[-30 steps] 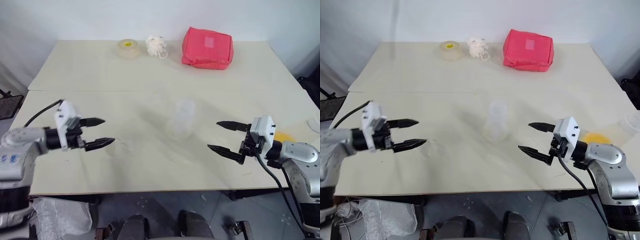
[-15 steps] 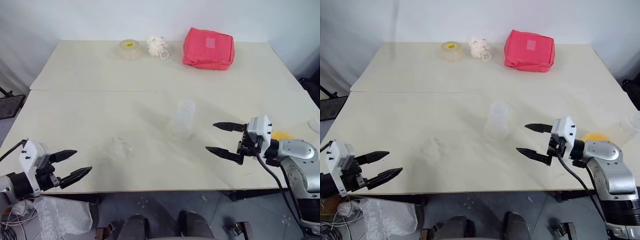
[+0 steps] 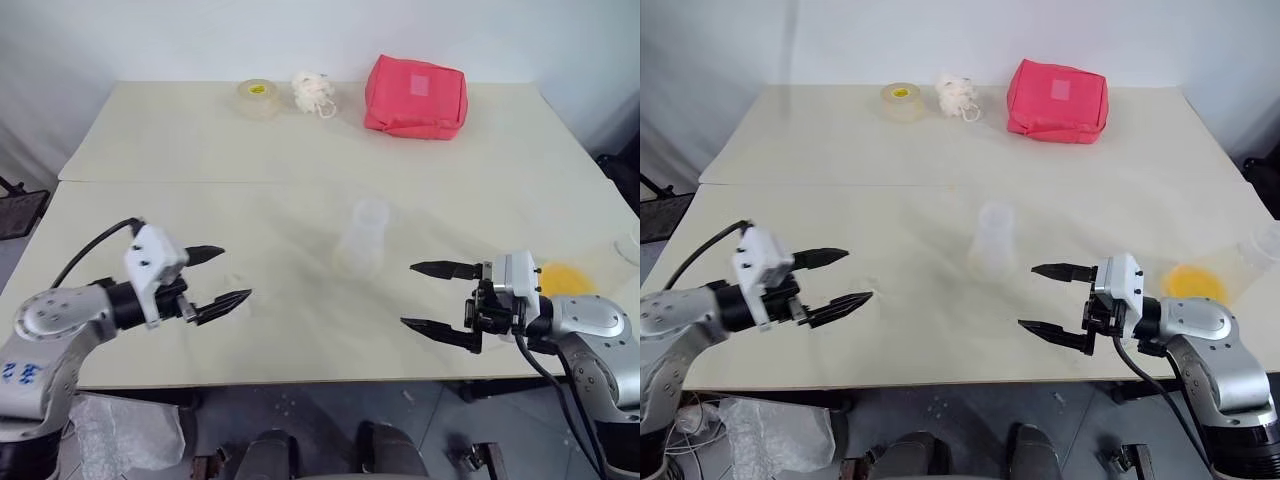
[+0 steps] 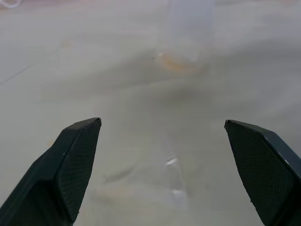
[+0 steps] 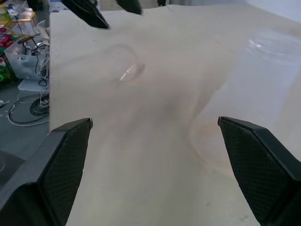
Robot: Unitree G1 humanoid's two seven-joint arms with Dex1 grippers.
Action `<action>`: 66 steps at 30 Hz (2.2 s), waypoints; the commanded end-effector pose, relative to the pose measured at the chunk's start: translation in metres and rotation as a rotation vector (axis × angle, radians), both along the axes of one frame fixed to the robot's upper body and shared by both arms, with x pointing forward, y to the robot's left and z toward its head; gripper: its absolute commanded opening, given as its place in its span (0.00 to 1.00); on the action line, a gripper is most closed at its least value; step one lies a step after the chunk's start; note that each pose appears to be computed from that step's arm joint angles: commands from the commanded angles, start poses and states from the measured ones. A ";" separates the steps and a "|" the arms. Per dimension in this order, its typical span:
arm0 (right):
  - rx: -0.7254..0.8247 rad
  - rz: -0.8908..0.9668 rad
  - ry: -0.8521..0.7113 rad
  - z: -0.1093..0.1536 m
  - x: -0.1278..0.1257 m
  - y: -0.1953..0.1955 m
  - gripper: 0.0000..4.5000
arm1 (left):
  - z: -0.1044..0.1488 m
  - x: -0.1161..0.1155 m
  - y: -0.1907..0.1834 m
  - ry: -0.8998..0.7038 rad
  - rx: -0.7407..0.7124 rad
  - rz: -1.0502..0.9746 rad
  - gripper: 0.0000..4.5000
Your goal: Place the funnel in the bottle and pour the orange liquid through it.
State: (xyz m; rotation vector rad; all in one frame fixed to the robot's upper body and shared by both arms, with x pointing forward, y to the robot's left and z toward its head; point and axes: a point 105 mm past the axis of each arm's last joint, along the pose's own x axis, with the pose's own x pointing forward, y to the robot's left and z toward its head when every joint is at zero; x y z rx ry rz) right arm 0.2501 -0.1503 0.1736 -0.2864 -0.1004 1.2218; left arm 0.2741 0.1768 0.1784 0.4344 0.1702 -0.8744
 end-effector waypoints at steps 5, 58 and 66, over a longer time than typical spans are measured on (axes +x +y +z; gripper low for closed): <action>0.043 -0.001 -0.053 0.008 -0.011 0.009 1.00 | -0.014 0.012 0.000 0.033 0.208 -0.018 1.00; 0.107 -0.103 -0.181 0.033 0.007 -0.011 1.00 | 0.136 0.033 -0.045 -0.144 -0.319 -0.342 0.01; 0.192 -0.116 -0.224 0.058 0.015 -0.012 1.00 | 0.152 0.053 -0.066 -0.033 -0.427 -0.394 0.01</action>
